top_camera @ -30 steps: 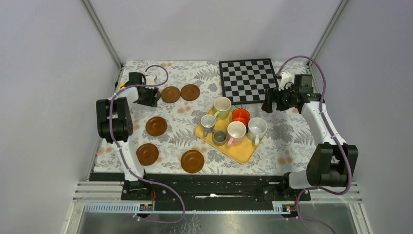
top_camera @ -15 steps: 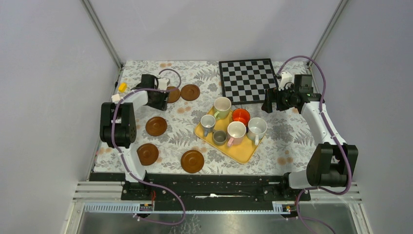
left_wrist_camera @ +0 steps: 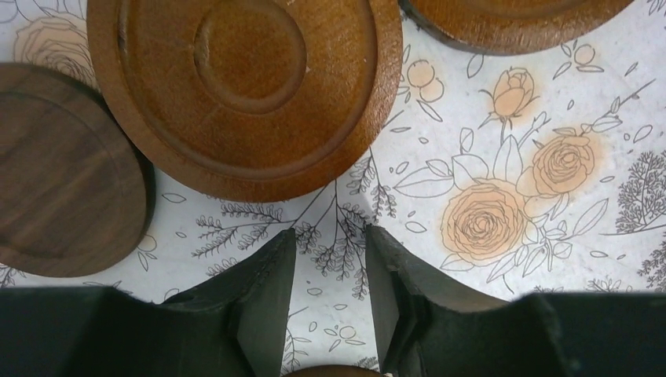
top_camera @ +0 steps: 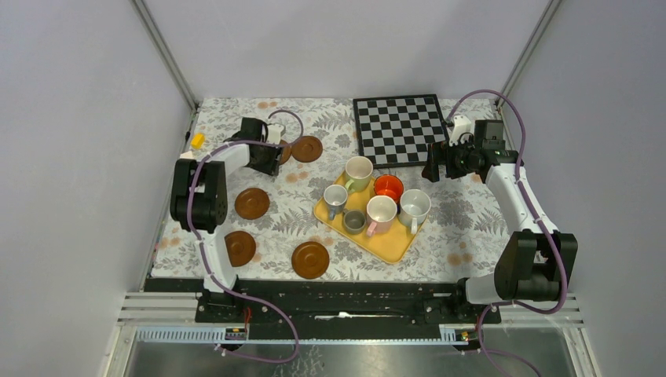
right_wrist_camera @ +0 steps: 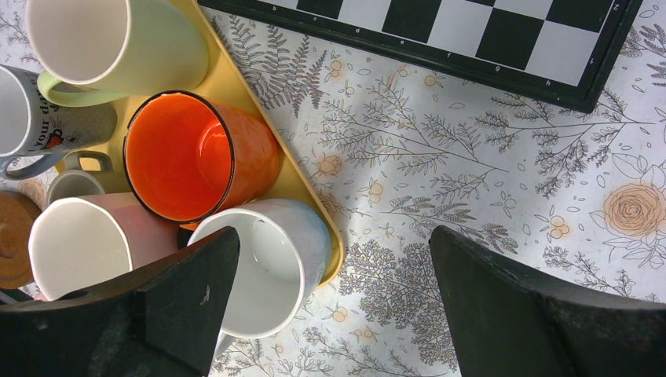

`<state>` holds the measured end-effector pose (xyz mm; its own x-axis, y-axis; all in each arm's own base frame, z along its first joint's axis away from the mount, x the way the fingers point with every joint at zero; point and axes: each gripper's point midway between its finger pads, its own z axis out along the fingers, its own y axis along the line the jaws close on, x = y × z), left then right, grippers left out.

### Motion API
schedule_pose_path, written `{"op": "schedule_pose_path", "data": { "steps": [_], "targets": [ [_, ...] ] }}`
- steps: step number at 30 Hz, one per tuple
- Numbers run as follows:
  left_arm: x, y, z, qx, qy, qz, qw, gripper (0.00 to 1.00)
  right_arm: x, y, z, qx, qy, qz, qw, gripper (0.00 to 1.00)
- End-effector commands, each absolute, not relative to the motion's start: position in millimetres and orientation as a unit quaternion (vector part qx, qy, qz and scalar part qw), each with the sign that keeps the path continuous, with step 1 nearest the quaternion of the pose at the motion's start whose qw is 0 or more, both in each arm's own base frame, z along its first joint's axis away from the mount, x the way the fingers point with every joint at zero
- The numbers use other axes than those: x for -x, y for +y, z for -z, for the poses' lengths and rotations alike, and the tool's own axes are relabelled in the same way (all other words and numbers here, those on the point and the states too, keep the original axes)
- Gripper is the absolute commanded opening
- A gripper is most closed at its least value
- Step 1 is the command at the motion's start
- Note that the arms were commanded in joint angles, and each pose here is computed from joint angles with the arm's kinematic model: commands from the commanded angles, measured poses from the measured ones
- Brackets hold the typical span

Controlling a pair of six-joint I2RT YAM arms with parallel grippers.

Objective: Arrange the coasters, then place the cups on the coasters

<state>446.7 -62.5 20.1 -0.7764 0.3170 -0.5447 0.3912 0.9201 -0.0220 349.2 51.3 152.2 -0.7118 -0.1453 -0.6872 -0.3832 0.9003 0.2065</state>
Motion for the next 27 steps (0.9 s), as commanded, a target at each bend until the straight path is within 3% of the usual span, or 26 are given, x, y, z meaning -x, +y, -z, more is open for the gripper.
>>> {"op": "schedule_pose_path", "data": {
  "steps": [1,12,15,20,27],
  "targets": [
    [-463.5,-62.1,-15.8,-0.181,0.938,0.06,0.288,0.42,-346.4,50.8,-159.3,0.151,0.906,-0.168,0.359,0.98],
    [-461.2,-62.1,-32.2,-0.191,0.934,0.061,0.295,0.49,-345.7,52.1,-157.1,0.152,0.907,-0.173,0.353,0.98],
    [-449.7,-64.6,-55.0,-0.211,0.928,0.069,0.3,0.58,-345.2,52.1,-157.5,0.152,0.907,-0.173,0.354,0.98],
    [-413.4,-46.6,-89.4,-0.25,0.923,0.064,0.285,0.72,-344.5,53.6,-159.1,0.153,0.905,-0.177,0.355,0.98],
    [-330.4,4.2,-79.0,-0.264,0.936,0.072,0.223,0.84,-343.8,55.2,-161.7,0.155,0.903,-0.181,0.357,0.98]
  ]
}}
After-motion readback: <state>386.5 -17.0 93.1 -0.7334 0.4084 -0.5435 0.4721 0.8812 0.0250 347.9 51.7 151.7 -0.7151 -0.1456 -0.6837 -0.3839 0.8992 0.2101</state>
